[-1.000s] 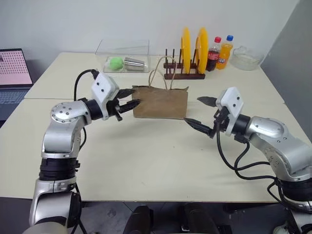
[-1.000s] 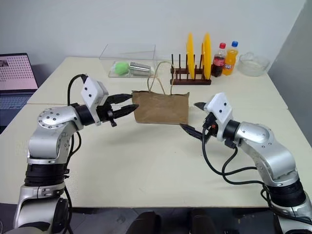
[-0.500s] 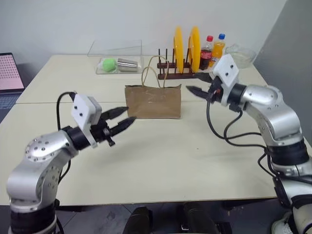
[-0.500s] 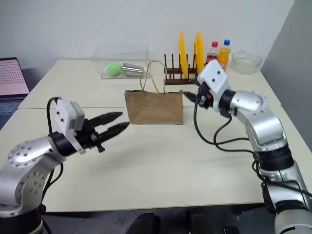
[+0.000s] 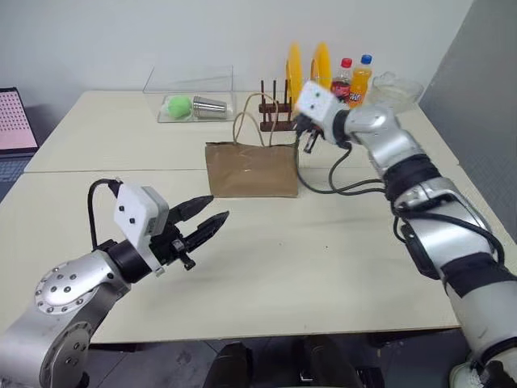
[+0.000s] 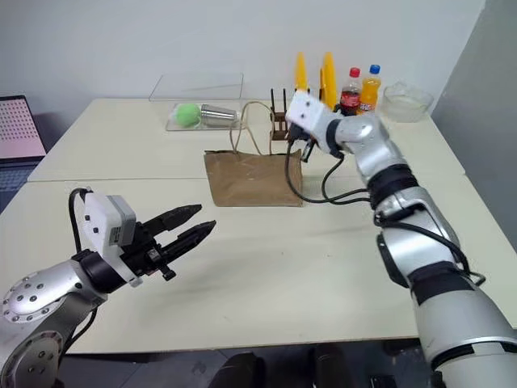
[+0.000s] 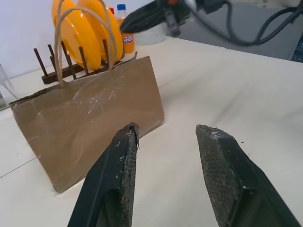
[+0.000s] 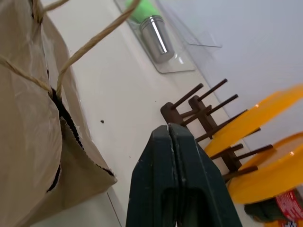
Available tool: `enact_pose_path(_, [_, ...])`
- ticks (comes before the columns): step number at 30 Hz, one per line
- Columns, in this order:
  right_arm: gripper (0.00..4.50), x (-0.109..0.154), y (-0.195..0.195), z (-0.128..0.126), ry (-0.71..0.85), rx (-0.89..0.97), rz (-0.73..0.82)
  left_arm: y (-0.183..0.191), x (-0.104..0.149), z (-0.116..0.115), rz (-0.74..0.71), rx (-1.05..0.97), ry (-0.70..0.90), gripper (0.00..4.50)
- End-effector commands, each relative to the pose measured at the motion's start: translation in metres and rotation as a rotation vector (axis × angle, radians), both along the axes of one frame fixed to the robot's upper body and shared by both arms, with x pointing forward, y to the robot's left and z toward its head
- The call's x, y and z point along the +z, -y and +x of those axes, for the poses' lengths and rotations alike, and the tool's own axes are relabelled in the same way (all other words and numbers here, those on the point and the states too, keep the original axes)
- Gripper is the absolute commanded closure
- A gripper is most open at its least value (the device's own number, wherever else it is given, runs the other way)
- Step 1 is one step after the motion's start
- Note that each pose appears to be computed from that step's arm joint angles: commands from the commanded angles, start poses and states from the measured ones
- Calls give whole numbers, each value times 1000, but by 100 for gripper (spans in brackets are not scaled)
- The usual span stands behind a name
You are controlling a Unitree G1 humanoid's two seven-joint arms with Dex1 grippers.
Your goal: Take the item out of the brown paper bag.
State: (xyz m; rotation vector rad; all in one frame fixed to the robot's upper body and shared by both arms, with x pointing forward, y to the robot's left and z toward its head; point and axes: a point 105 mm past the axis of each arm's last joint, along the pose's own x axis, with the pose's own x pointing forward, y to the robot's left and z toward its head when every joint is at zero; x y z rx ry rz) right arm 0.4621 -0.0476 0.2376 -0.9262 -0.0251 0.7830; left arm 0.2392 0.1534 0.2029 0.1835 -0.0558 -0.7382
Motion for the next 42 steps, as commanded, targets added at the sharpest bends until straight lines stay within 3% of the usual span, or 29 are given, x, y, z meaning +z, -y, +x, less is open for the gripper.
enact_pose_path(1, [448,0,-5,3,70,-7,-109,6,6,-4,20,-20,49,243])
enact_pose_path(6, [448,-9,-24,-12,-6,152,-151,-3,-4,-8,69,-1,30,243])
enact_pose_path(11, [448,-20,-27,-43,-151,418,-195,-7,-18,-15,128,-30,-17,243])
enact_pose_path(17, [448,-32,-30,-76,-208,579,-183,-15,-37,-24,267,-125,-84,243])
enact_pose_path(25, [448,-50,-34,-108,-220,615,-166,-37,-50,-20,418,-243,-118,243])
enact_pose_path(31, [448,-17,-22,-133,-160,620,32,-32,-33,-8,475,-324,-13,243])
enact_pose_path(34, [450,-29,-3,-164,-248,616,115,-20,-36,-6,555,-432,35,190])
enact_pose_path(40, [252,-60,20,-204,-378,486,170,-7,-48,6,739,-610,157,1])
enact_pose_path(42, [178,-70,29,-213,-403,433,171,2,-50,14,771,-660,207,0])
